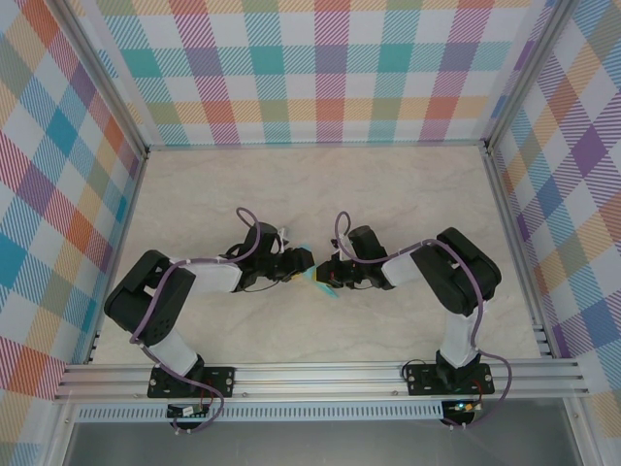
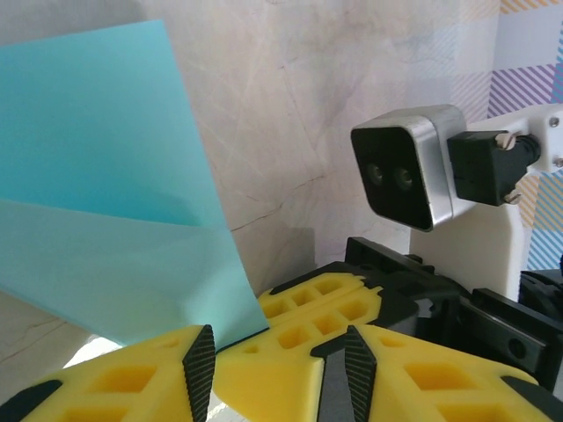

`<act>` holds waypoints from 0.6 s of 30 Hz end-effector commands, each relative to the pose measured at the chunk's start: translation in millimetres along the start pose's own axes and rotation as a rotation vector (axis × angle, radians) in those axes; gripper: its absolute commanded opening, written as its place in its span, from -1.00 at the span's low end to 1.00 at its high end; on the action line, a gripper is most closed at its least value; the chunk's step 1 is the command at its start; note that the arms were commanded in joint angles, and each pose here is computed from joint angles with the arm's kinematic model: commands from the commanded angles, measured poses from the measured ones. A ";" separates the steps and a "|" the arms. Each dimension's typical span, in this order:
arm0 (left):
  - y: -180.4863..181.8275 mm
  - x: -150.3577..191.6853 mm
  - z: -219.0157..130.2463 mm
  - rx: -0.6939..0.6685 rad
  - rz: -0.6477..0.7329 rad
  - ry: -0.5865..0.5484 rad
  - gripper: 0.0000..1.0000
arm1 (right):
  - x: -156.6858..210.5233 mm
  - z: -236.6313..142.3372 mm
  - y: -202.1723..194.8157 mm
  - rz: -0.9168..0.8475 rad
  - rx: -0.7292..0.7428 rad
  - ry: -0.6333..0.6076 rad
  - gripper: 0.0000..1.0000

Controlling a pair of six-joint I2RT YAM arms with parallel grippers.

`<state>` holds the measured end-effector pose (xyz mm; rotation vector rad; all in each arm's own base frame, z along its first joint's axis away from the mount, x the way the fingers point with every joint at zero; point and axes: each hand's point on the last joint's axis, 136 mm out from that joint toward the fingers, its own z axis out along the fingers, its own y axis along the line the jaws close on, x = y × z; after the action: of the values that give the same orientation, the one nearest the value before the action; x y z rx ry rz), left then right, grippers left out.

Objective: Fold a paper plane with a square sheet of paper (pick it up from the middle)
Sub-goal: Fold the wing for the fifth time at the center of the table.

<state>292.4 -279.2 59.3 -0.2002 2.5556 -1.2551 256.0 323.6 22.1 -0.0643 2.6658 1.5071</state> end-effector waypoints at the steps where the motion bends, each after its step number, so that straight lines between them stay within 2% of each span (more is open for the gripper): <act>1: -8.1 6.6 -0.8 0.027 0.049 0.009 -0.10 | 4.1 3.9 -16.9 0.051 0.038 0.016 -1.00; 18: 10.2 5.0 8.6 -0.054 0.025 0.020 -0.20 | 5.4 3.8 -19.9 0.058 0.039 0.020 -1.00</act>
<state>291.2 -276.9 49.7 -0.1991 2.5866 -1.2186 256.3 323.9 22.4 -0.0490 2.6677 1.5244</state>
